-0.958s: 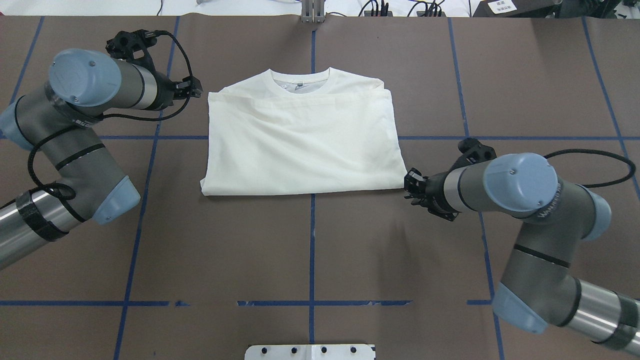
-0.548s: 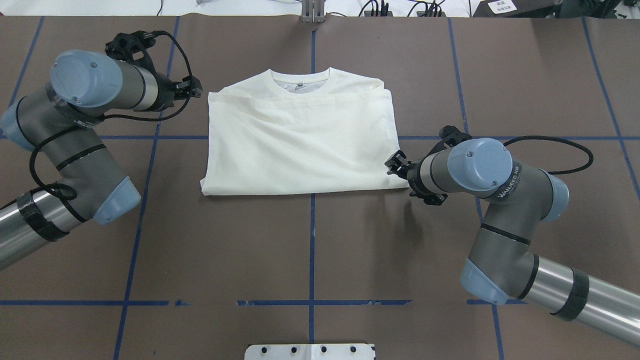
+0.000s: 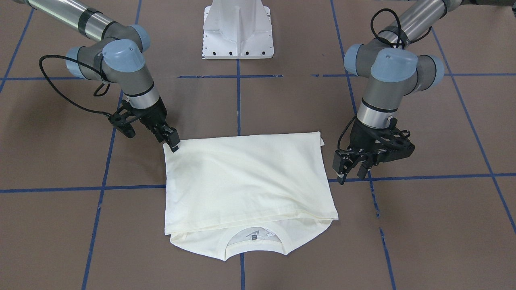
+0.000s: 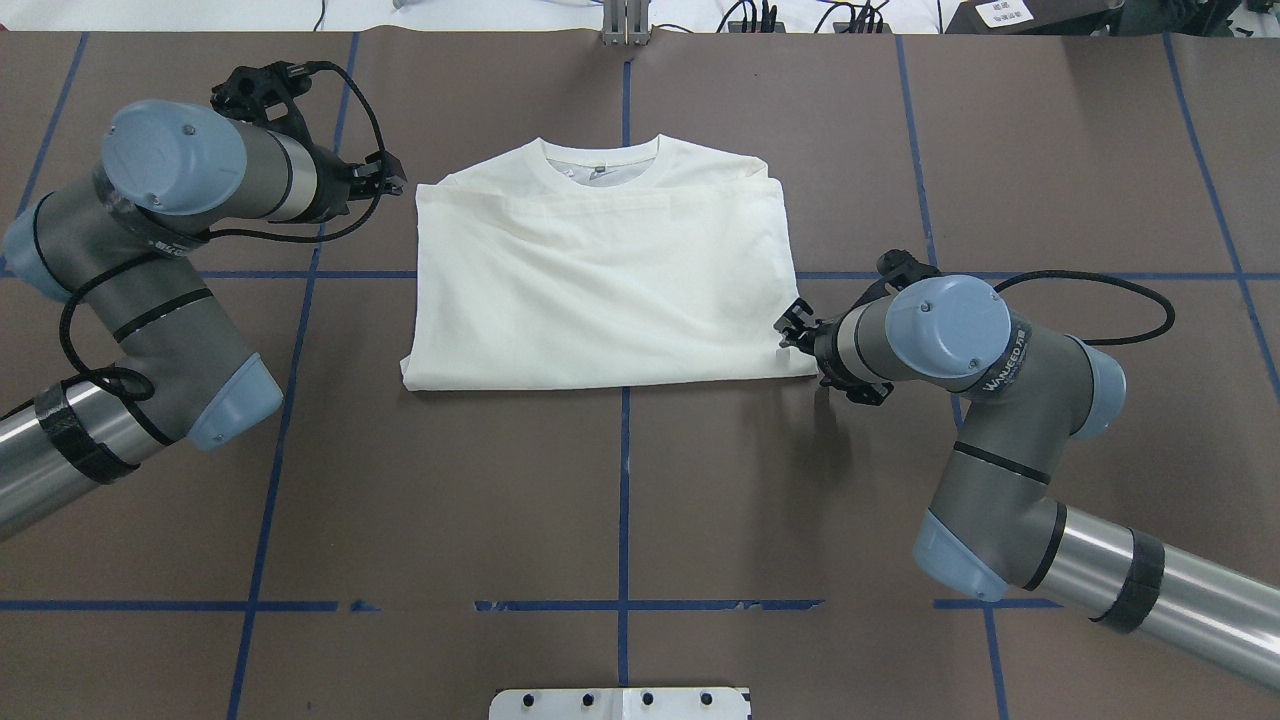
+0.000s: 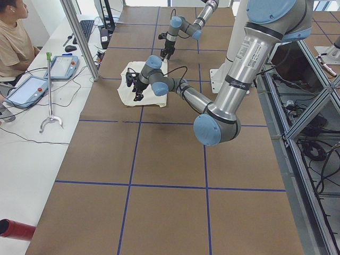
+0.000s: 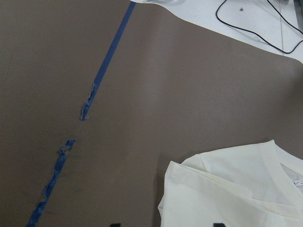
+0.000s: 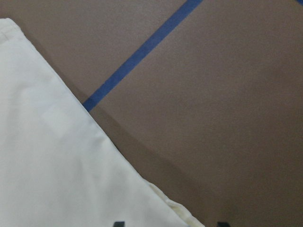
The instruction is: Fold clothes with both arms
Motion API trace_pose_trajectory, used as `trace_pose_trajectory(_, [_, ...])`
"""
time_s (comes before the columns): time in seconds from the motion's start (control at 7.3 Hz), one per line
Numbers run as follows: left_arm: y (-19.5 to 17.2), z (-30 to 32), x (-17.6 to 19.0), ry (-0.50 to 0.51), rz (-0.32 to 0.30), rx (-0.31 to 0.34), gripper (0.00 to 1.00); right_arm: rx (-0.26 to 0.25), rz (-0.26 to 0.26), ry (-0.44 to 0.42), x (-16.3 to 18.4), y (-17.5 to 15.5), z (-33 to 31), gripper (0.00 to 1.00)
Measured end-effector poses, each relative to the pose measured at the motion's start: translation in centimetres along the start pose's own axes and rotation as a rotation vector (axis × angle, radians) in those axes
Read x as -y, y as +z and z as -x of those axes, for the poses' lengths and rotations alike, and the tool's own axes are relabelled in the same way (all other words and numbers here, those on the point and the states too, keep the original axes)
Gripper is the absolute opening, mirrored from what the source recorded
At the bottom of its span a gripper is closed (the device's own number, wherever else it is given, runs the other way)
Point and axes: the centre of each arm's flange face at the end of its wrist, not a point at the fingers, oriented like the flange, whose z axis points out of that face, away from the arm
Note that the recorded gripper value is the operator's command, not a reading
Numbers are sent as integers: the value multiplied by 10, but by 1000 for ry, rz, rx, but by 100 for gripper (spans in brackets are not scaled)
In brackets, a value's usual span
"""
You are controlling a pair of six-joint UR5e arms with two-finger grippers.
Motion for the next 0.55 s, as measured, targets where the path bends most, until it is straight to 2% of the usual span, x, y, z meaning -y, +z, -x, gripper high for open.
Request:
trace_pose_trajectory(0.41, [0,0,0,0,0,0,71,14,5,-3,1,-10,1,0])
trace_pose_trajectory(0.55, [0,0,0,-6,1,0,71,33,21,-6,-3,-28,-3,0])
